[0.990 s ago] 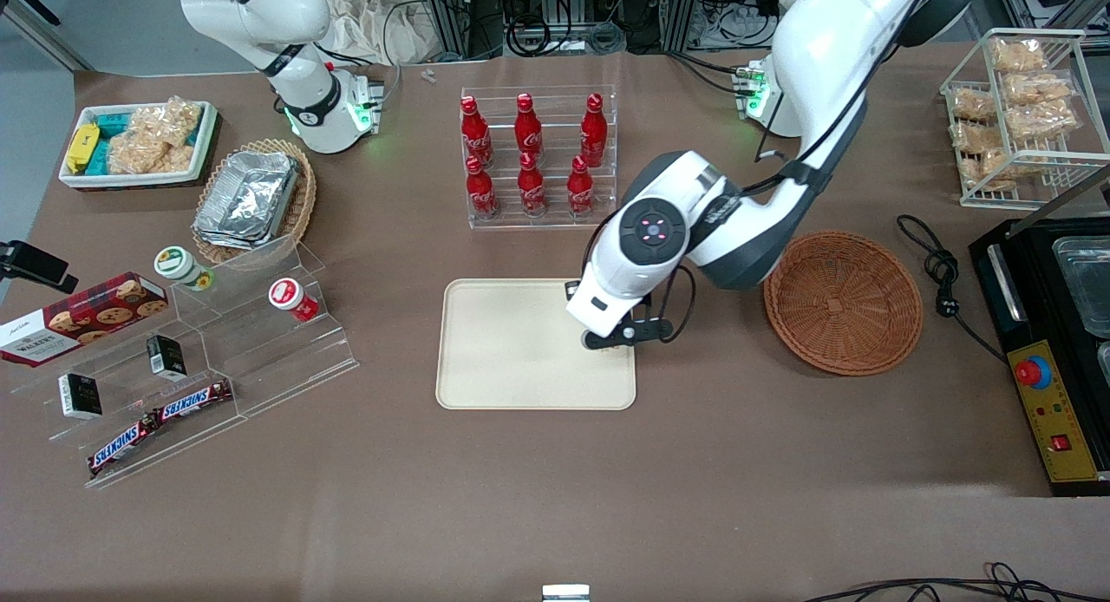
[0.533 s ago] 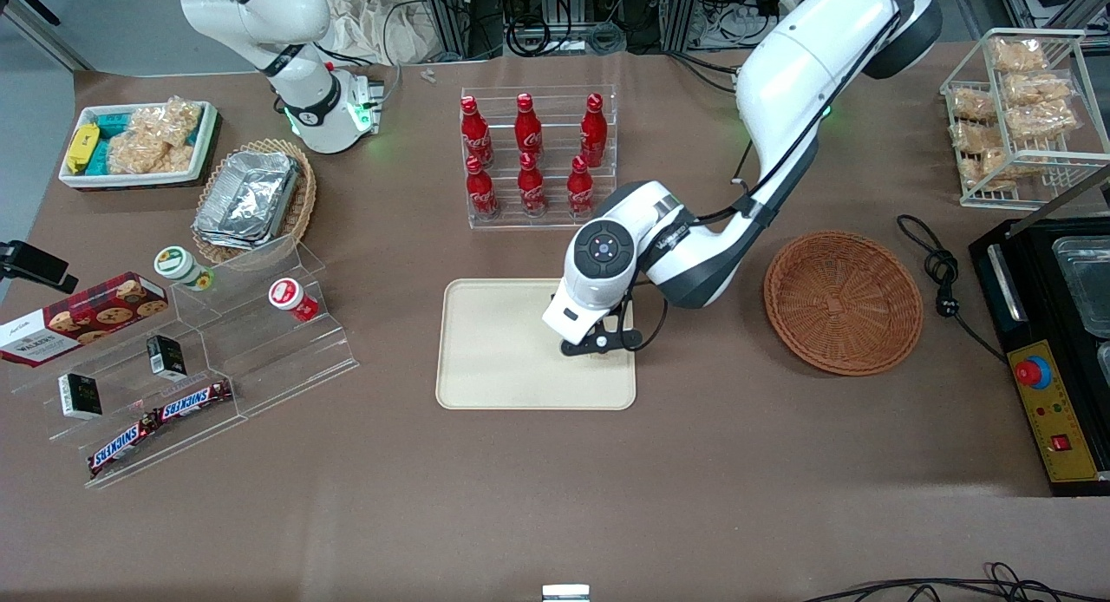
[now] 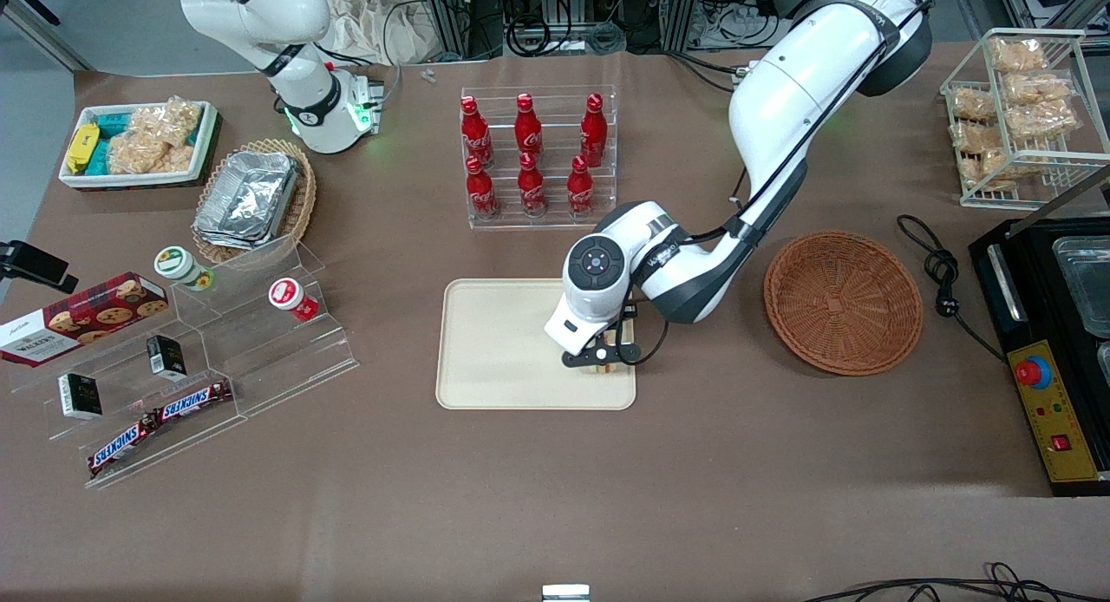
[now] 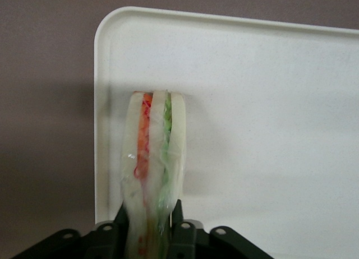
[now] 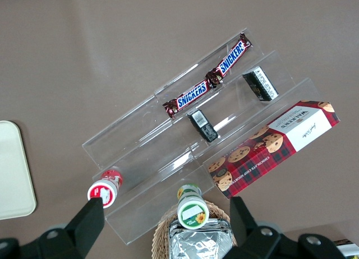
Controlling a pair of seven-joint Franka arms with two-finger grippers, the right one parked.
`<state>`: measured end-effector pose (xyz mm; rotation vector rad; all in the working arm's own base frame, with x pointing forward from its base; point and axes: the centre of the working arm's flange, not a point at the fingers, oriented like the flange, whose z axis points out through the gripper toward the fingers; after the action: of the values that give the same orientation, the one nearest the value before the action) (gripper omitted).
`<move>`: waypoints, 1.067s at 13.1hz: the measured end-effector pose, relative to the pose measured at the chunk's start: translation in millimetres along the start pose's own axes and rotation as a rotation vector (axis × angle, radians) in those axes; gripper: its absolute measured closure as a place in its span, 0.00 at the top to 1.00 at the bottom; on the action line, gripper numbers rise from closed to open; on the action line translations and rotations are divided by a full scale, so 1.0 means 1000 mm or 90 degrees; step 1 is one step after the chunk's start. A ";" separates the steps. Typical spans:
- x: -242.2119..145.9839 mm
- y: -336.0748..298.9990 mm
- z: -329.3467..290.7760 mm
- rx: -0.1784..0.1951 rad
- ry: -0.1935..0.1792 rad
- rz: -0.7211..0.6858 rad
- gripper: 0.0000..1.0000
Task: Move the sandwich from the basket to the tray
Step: 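Open the left gripper to release the sandwich and raise away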
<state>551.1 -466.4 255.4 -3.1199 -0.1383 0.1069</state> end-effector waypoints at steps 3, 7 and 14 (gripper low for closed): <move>0.014 -0.003 -0.043 -0.025 0.038 -0.014 0.71; 0.041 -0.061 -0.143 -0.014 0.076 -0.071 1.00; 0.046 -0.219 -0.247 0.014 0.024 0.025 1.00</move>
<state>594.3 -247.7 503.4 -3.1019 -0.0740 0.0494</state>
